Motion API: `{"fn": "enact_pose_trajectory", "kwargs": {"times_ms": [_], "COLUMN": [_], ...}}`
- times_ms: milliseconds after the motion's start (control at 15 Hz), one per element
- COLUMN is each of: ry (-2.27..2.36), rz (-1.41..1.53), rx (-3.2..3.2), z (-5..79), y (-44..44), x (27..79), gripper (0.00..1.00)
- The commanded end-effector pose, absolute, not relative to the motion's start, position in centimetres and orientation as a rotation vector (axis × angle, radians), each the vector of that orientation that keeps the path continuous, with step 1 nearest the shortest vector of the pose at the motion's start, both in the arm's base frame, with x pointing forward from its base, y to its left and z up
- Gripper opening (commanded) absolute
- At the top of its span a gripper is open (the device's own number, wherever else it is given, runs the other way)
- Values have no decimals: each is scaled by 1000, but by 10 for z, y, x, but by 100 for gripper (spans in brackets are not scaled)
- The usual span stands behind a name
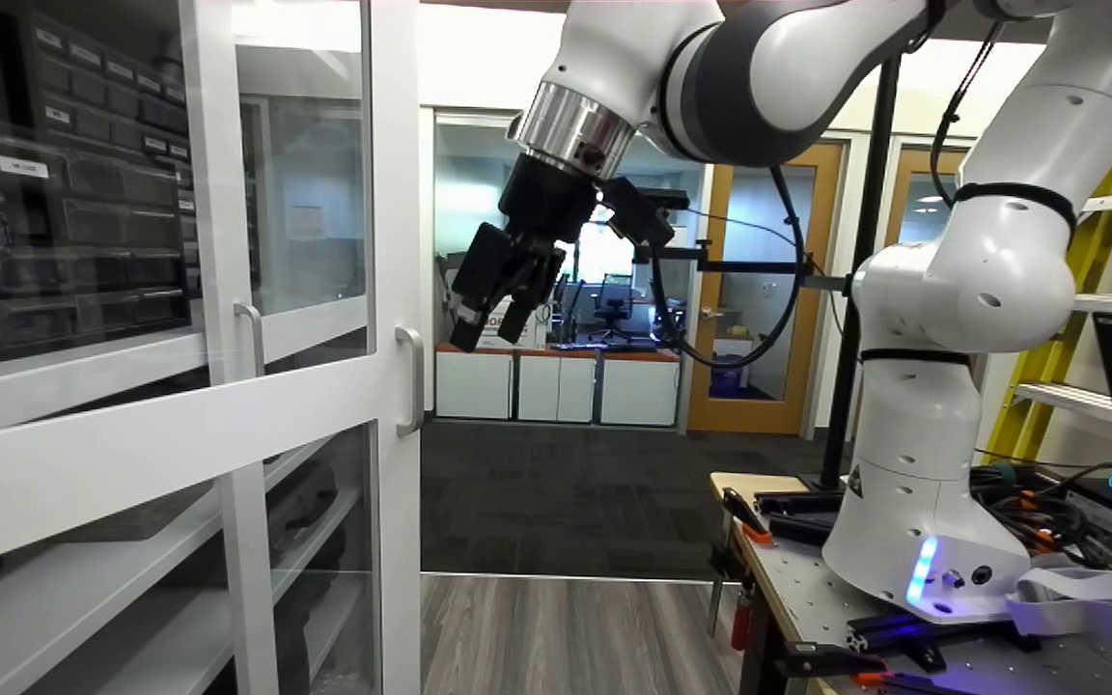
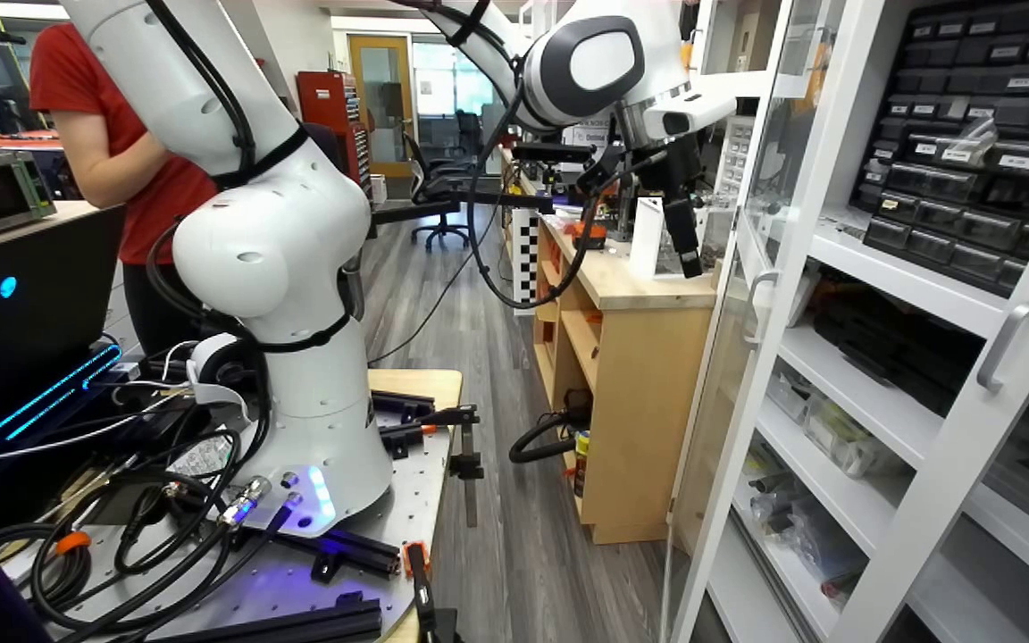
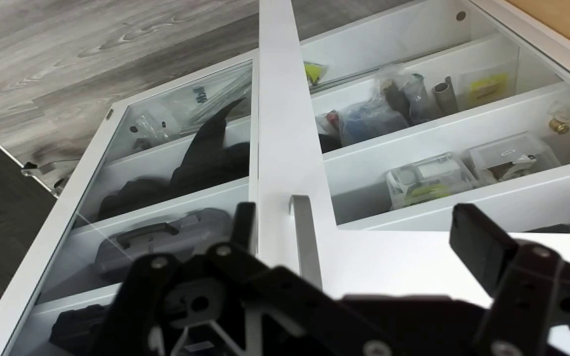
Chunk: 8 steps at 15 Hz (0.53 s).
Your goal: Push and close the glass door
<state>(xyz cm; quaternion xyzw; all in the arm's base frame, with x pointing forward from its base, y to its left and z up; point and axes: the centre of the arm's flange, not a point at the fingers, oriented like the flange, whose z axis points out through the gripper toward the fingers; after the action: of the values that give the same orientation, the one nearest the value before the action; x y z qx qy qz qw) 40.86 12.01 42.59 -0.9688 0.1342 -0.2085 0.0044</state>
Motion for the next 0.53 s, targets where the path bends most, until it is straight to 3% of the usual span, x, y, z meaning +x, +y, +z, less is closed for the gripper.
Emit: {"fn": "enact_pose_trajectory", "kwargs": {"times_ms": [0, 467], "ry": [455, 423], "rz": [-734, -844], "rx": [-3026, -3032], "z": [426, 423], "y": [116, 109], "x": [410, 424], "gripper": [100, 100]}}
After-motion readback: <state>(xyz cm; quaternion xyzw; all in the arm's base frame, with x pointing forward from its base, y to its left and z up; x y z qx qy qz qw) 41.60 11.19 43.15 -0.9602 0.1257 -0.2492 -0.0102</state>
